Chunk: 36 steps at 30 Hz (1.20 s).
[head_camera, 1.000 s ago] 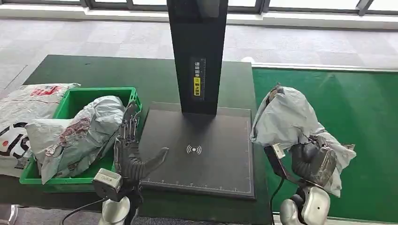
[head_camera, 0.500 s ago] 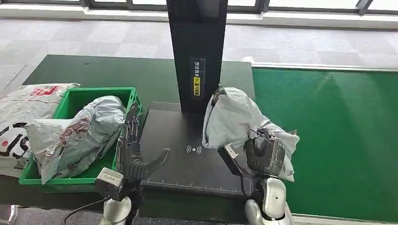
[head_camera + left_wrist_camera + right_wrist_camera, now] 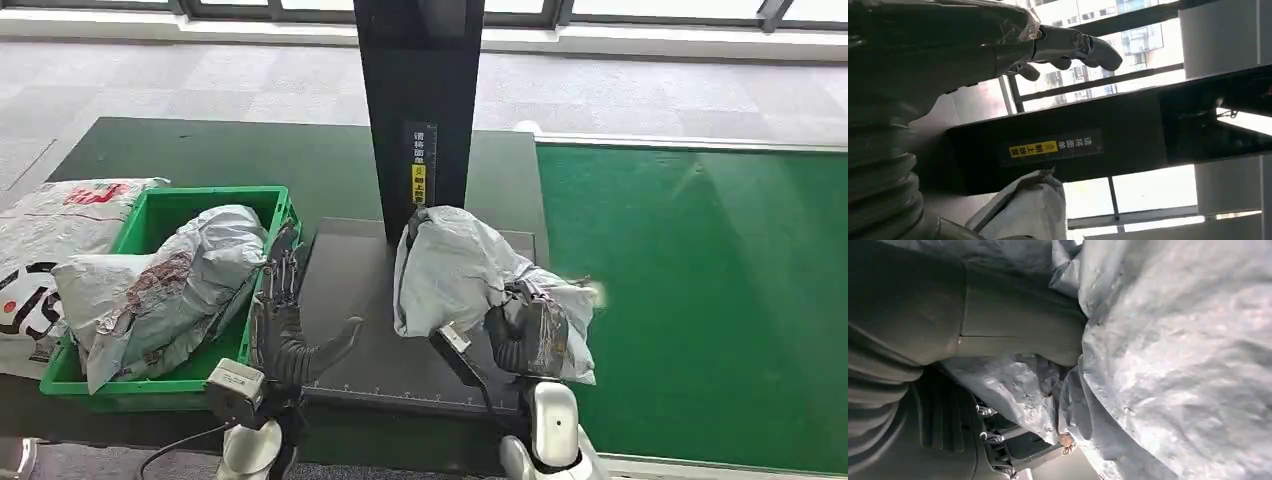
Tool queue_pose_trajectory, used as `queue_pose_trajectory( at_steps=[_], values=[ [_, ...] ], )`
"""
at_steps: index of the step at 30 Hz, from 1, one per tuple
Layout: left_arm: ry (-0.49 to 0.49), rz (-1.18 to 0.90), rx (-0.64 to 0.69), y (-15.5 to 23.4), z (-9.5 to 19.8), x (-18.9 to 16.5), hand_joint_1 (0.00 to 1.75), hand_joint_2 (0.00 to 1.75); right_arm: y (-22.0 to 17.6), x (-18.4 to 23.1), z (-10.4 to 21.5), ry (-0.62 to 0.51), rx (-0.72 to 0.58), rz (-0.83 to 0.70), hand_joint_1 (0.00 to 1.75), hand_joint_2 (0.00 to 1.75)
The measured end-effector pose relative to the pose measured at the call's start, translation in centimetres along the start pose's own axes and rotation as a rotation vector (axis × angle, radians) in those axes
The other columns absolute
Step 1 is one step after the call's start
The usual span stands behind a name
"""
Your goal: Moved the parcel from conveyor to table for the left to box.
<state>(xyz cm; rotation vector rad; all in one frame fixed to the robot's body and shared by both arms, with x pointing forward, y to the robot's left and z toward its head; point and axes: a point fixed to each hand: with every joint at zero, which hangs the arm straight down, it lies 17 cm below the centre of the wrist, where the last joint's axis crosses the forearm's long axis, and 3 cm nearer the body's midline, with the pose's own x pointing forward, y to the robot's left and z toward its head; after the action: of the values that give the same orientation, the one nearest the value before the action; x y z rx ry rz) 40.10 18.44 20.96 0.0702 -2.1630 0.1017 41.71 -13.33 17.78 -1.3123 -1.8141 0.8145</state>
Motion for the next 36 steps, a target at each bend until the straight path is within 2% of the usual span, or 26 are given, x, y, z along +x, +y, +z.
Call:
queue_pose_trajectory(
  at_steps=[1, 2, 3, 10, 19, 20, 25, 29, 33, 36],
  values=[
    [0.001, -0.001, 0.001, 0.0, 0.0, -0.1, 0.00, 1.75, 0.2, 0.1, 0.0, -0.007, 0.004, 0.001, 1.75, 1.75],
    [0.003, -0.001, 0.002, 0.0, 0.0, -0.1, 0.00, 1.75, 0.5, 0.3, 0.0, -0.016, 0.011, 0.002, 1.54, 1.75],
    [0.005, -0.001, 0.002, 0.0, 0.1, -0.2, 0.00, 1.75, 0.6, 0.4, -0.1, -0.022, 0.012, 0.004, 0.00, 1.75],
    [0.011, 0.006, 0.001, -0.6, 0.1, -0.4, 0.00, 1.75, 3.3, 2.9, 0.0, -0.132, 0.077, -0.007, 0.00, 1.75],
    [0.020, -0.002, 0.009, -0.4, 0.1, -0.8, 0.00, 1.75, 5.0, 4.0, 0.2, -0.137, 0.121, -0.025, 0.00, 1.75],
    [0.021, -0.003, 0.011, -0.4, 0.1, -0.8, 0.00, 1.75, 5.0, 4.0, 0.2, -0.138, 0.121, -0.025, 0.00, 0.00],
    [0.022, -0.011, 0.023, -0.1, 0.1, -0.9, 0.00, 1.75, 4.9, 4.4, 0.0, -0.156, 0.118, -0.042, 0.00, 0.00],
    [0.021, -0.021, 0.035, 0.1, 0.0, -0.8, 0.00, 1.75, 3.2, 5.5, -0.2, -0.198, 0.076, -0.188, 0.00, 0.00],
    [0.017, -0.046, 0.044, 0.4, -0.1, -0.7, 0.00, 1.75, -0.9, 6.1, -0.7, -0.251, -0.058, -0.375, 0.00, 0.00],
    [0.029, -0.095, 0.038, 0.3, -0.1, -1.0, 0.00, 1.75, -6.8, 3.7, -1.6, -0.252, -0.251, -0.427, 0.00, 0.00]
  ],
)
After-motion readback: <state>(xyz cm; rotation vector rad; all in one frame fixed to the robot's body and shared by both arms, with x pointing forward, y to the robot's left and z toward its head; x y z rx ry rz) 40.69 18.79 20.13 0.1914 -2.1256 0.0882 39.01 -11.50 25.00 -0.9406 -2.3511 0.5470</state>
